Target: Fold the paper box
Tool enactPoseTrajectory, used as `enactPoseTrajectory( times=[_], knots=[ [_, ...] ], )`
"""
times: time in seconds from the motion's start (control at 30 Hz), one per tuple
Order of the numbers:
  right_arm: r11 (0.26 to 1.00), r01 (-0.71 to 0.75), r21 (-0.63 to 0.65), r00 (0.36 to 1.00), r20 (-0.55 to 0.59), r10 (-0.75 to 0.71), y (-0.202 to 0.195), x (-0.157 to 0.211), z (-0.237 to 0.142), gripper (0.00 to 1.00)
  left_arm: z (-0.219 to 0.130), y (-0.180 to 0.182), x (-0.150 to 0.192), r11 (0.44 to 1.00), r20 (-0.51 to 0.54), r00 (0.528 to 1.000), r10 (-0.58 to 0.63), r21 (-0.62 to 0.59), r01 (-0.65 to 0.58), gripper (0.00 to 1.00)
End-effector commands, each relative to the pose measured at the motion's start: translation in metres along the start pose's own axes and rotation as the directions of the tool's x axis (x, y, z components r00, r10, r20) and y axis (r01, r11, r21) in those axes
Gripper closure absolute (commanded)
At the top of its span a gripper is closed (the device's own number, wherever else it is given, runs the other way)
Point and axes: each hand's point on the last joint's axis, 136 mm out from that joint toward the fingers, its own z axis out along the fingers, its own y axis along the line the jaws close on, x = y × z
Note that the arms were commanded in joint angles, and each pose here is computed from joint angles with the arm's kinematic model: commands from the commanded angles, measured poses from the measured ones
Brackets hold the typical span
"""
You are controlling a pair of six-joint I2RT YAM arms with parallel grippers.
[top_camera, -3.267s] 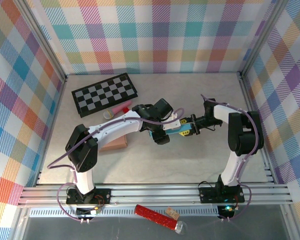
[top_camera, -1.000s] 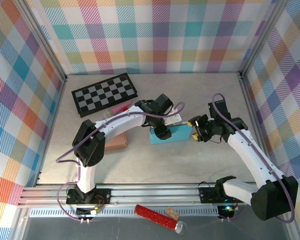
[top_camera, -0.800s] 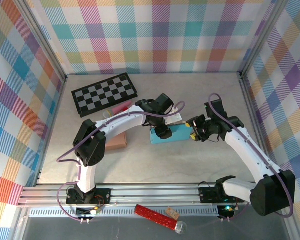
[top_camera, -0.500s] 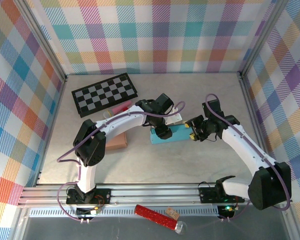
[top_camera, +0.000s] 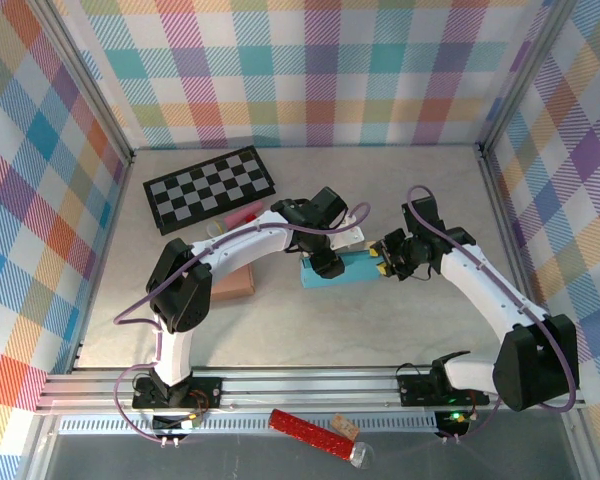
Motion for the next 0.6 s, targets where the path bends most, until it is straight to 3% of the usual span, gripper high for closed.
enactPoseTrajectory(
  times=[0.0, 0.1, 0.17, 0.33, 0.47, 0.57],
  knots=[
    [0.994, 0.003, 0.112, 1.0, 0.009, -0.004, -0.021, 0.0, 0.002, 0.72, 0.0, 0.001, 0.001, 1.0, -0.008, 1.0, -0.023, 0.017, 0.023, 0.37],
    [0.995, 0.022, 0.101, 1.0, -0.006, -0.022, -0.015, 0.002, -0.002, 0.71, -0.001, 0.001, 0.001, 1.0, -0.007, 1.0, -0.02, 0.017, 0.02, 0.37],
    [0.993, 0.077, 0.089, 0.997, -0.009, -0.077, -0.007, 0.003, -0.009, 0.63, -0.002, 0.001, 0.001, 1.0, -0.007, 1.0, -0.017, 0.016, 0.018, 0.37],
    [0.925, 0.371, 0.082, 0.923, 0.076, -0.377, 0.02, -0.004, -0.057, 0.53, -0.003, 0.0, 0.002, 1.0, -0.007, 1.0, -0.009, 0.016, 0.009, 0.38],
    [0.785, 0.613, 0.088, 0.758, 0.212, -0.616, 0.037, -0.016, -0.092, 0.54, -0.004, 0.0, 0.002, 1.0, -0.005, 1.0, -0.005, 0.015, 0.005, 0.38],
    [0.581, 0.806, 0.113, 0.545, 0.242, -0.803, 0.044, -0.017, -0.095, 0.59, -0.004, -0.001, 0.003, 1.0, -0.008, 1.0, 0.003, 0.016, -0.003, 0.38]
  ],
)
